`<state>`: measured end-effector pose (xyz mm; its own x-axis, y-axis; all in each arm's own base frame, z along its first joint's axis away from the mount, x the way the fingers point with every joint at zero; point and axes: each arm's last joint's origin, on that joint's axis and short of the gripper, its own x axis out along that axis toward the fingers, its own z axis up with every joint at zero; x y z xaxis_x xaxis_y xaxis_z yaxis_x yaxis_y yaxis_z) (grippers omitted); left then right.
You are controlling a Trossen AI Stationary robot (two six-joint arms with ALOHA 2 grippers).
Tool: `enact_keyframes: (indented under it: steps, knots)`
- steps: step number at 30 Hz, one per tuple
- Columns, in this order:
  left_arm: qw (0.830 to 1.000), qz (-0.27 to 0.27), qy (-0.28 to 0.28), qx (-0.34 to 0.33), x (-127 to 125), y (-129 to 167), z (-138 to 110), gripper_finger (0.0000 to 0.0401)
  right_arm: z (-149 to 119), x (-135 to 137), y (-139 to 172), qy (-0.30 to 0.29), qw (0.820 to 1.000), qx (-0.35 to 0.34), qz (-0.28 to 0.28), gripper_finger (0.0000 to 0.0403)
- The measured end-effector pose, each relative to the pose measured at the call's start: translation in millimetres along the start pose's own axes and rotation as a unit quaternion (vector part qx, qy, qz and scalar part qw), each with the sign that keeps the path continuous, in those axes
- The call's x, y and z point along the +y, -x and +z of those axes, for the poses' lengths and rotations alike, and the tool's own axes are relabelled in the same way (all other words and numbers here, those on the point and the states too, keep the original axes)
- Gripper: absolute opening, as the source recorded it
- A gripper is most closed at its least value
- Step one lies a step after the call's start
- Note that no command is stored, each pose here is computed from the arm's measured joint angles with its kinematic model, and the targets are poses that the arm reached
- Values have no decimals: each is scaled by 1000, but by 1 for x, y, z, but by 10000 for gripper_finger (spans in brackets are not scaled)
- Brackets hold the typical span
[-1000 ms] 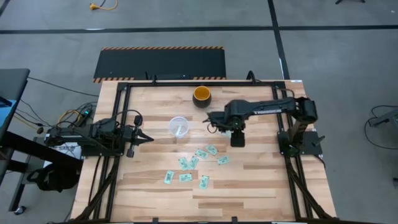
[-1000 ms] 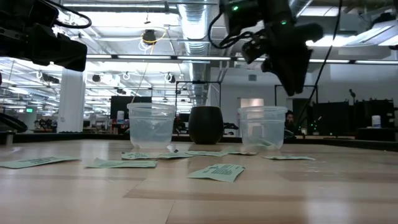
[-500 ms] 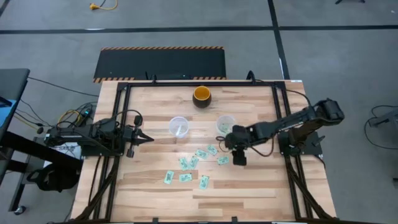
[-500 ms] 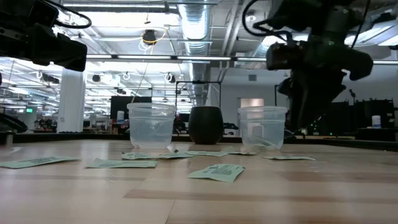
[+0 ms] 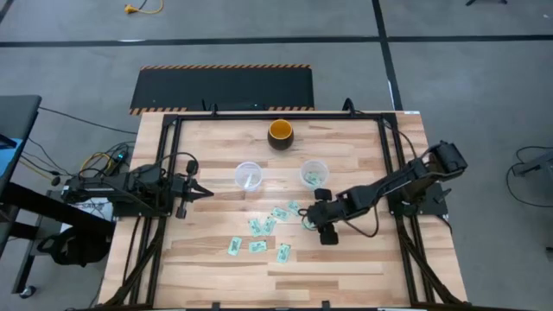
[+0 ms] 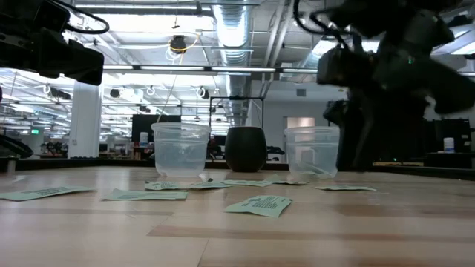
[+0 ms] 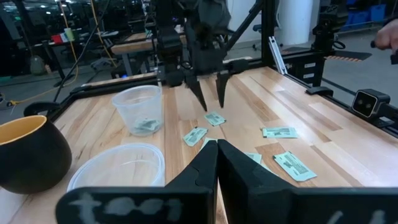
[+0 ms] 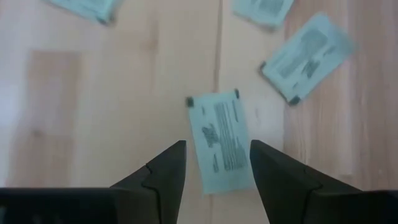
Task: Pick and place Stevia / Truvia into bins
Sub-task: Put the stevia packet into the right transparent container
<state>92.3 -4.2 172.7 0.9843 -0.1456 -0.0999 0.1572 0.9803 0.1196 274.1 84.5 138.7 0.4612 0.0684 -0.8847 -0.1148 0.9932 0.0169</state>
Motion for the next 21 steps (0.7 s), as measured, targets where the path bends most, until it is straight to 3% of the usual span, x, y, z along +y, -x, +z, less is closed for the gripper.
enact_keyframes:
  steps: [8, 21]
  knots:
    - [1000, 0, 0, 0, 0, 0, 0, 0, -6, 0, -22, 3, 999, 30, -17, 171]
    - [1000, 0, 0, 0, 0, 0, 0, 0, -7, 0, -25, -13, 999, 32, -24, 144]
